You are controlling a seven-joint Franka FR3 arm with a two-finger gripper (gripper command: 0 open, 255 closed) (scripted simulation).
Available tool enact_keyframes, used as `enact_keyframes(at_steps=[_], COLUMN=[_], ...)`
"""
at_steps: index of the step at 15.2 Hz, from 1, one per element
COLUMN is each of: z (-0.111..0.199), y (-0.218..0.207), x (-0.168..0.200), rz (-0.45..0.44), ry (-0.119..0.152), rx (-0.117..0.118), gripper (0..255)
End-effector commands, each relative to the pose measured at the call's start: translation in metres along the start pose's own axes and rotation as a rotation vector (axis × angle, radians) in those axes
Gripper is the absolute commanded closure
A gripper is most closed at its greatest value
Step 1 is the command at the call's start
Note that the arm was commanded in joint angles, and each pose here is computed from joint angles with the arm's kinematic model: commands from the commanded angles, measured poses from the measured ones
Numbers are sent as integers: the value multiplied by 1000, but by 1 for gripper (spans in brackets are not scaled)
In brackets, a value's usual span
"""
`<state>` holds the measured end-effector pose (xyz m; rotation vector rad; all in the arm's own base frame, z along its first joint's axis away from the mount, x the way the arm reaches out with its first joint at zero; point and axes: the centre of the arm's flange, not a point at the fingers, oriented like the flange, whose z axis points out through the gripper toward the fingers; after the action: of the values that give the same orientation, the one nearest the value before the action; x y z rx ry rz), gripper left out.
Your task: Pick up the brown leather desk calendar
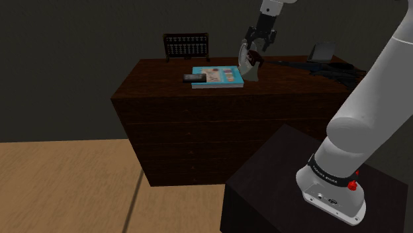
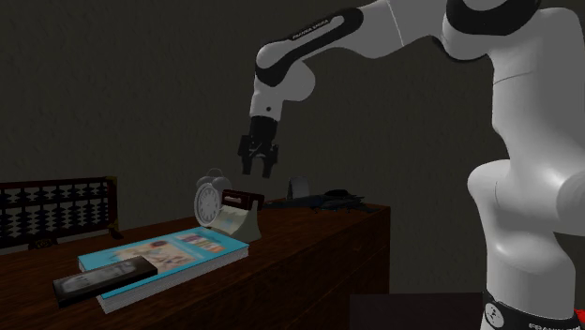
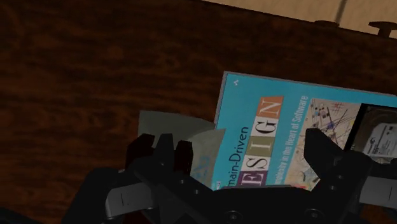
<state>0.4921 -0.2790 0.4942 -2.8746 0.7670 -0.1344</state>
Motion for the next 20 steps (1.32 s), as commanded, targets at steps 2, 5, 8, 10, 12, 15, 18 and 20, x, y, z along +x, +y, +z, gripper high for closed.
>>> enact_keyframes(at_steps=[2,5,8,10,12,15,18,20], z=[15,29,45,55,65,69,68,68], y=[32,61,64,66,68,68,68,68], x=[25,42,42,41,41,40,40,40], rz=[75,143,143,143,143,143,143,143], ry=[-6,-12,-12,-12,-12,-12,-12,-12], rx=[0,1,1,1,1,1,1,1], gripper=[0,0,0,0,0,255,255,255])
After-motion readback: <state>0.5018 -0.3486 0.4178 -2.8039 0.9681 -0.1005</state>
